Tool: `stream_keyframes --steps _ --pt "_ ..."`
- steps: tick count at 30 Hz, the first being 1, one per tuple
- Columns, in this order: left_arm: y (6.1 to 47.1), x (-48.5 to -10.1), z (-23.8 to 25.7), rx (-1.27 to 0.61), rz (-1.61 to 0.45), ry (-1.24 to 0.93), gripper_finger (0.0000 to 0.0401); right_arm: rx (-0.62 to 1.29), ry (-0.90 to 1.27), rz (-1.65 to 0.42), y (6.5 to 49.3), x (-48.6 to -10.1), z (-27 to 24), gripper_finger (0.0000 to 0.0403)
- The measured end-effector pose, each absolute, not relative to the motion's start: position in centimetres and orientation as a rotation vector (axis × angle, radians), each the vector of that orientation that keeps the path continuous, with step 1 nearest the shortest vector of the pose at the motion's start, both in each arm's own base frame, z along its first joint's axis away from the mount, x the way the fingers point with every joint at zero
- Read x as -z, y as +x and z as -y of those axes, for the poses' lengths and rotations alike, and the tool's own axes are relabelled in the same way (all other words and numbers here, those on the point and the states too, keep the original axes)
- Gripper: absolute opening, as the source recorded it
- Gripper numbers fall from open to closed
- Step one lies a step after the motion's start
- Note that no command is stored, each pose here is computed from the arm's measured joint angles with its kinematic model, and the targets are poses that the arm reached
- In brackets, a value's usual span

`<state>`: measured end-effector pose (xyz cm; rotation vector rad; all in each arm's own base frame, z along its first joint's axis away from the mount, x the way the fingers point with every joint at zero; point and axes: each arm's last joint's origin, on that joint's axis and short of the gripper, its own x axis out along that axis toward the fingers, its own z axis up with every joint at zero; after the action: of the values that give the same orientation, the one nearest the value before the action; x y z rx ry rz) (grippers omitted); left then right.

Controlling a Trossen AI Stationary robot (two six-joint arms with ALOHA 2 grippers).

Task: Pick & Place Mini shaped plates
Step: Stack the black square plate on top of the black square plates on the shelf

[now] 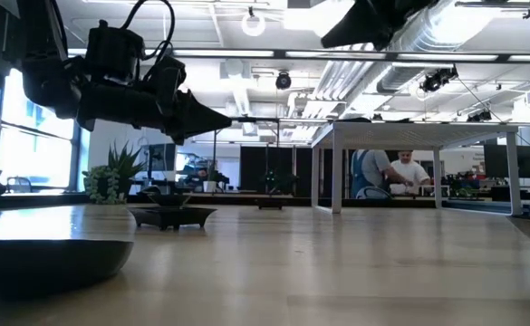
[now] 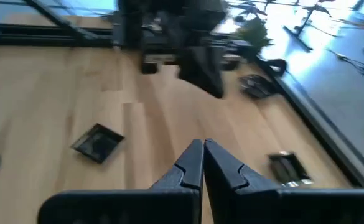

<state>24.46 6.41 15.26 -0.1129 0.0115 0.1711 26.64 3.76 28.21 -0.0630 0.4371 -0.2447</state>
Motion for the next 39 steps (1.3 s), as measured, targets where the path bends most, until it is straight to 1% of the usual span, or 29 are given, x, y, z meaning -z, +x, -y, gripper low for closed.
stream_keyframes --steps 10,23,30,36,39 --pt "24.5 -15.3 -6.3 -0.140 -0.013 -0.120 0.0001 -0.042 -0.094 -0.315 31.2 -25.6 -5.8 0.0001" --pt "24.5 -15.2 -6.3 -0.126 -0.013 -0.144 0.0001 -0.243 -0.091 -0.245 34.5 -21.7 -7.1 0.0001" --pt "24.5 -15.2 -6.4 -0.154 -0.013 -0.141 0.0001 -0.253 -0.054 -0.312 35.6 -18.3 -7.8 0.0001" --pt "24.7 -14.7 -5.5 -0.146 -0.072 -0.144 0.0001 -0.297 -0.091 -0.281 35.2 -18.4 -9.1 0.0001" --pt "24.8 -14.3 -4.4 -0.157 -0.115 -0.140 0.0001 -0.296 -0.098 -0.200 33.8 -17.3 -8.9 0.0000"
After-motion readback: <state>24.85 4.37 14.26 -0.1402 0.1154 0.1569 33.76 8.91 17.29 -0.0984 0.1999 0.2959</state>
